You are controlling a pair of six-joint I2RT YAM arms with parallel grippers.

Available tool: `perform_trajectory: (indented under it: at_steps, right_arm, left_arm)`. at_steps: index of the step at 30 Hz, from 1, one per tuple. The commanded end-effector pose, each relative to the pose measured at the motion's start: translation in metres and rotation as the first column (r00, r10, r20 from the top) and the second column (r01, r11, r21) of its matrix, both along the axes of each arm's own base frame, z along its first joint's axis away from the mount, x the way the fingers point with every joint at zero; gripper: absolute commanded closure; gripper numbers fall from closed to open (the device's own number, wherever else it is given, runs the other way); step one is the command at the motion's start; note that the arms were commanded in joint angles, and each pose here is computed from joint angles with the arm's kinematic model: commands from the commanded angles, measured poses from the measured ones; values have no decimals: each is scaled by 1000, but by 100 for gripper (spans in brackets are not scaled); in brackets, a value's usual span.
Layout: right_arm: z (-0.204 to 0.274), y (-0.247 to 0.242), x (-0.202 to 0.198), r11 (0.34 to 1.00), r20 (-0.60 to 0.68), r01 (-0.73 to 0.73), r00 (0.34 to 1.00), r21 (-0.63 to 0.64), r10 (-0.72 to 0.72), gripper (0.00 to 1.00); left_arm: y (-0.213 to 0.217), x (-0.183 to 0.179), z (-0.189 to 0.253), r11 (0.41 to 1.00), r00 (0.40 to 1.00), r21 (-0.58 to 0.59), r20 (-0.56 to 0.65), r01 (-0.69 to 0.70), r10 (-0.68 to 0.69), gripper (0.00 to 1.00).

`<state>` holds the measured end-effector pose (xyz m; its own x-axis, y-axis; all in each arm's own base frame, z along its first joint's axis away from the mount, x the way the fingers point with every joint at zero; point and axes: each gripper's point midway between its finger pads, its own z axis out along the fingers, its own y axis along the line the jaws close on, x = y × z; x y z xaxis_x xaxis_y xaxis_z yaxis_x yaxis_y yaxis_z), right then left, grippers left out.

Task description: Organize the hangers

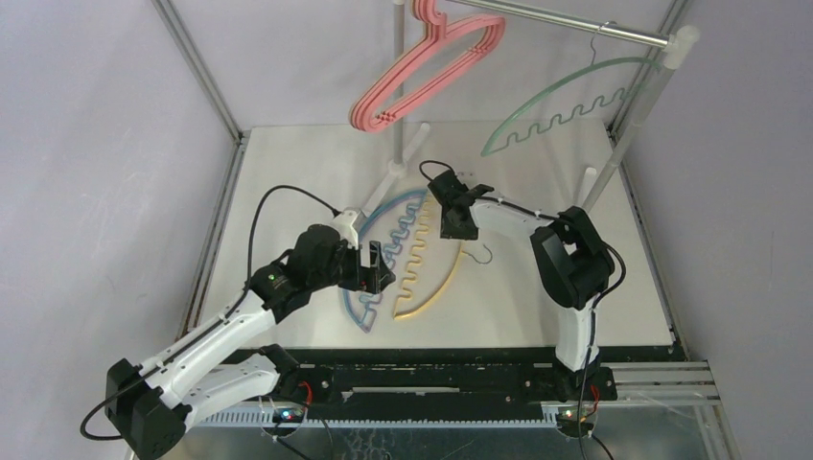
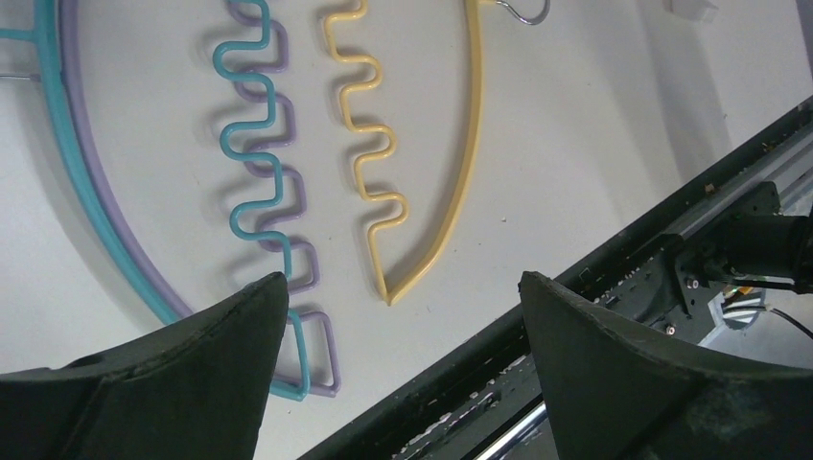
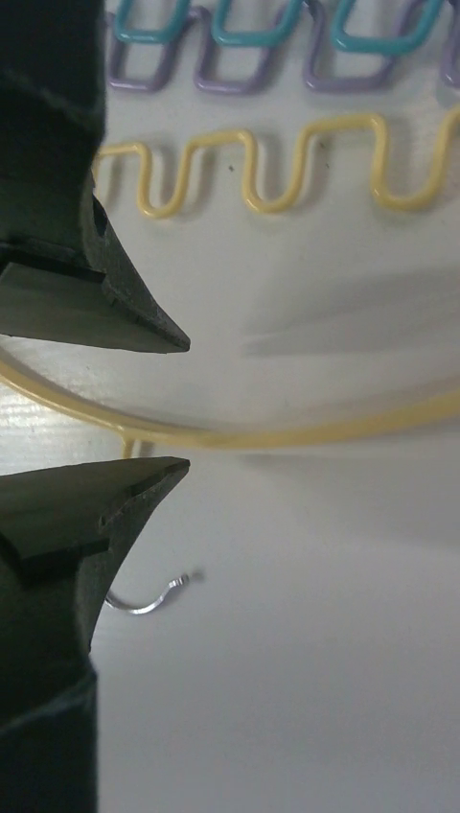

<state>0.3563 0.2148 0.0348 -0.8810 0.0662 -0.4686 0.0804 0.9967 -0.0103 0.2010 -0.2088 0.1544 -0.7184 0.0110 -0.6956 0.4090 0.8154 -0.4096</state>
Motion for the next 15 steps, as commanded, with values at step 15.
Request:
perform_trajectory:
  at_steps: [15]
  right_arm:
    - [-53,-17,-15,998,-165,-62,984,20,64,80]
  left_arm:
    - [-9,3,22,999,996,32,81,37,-39,8]
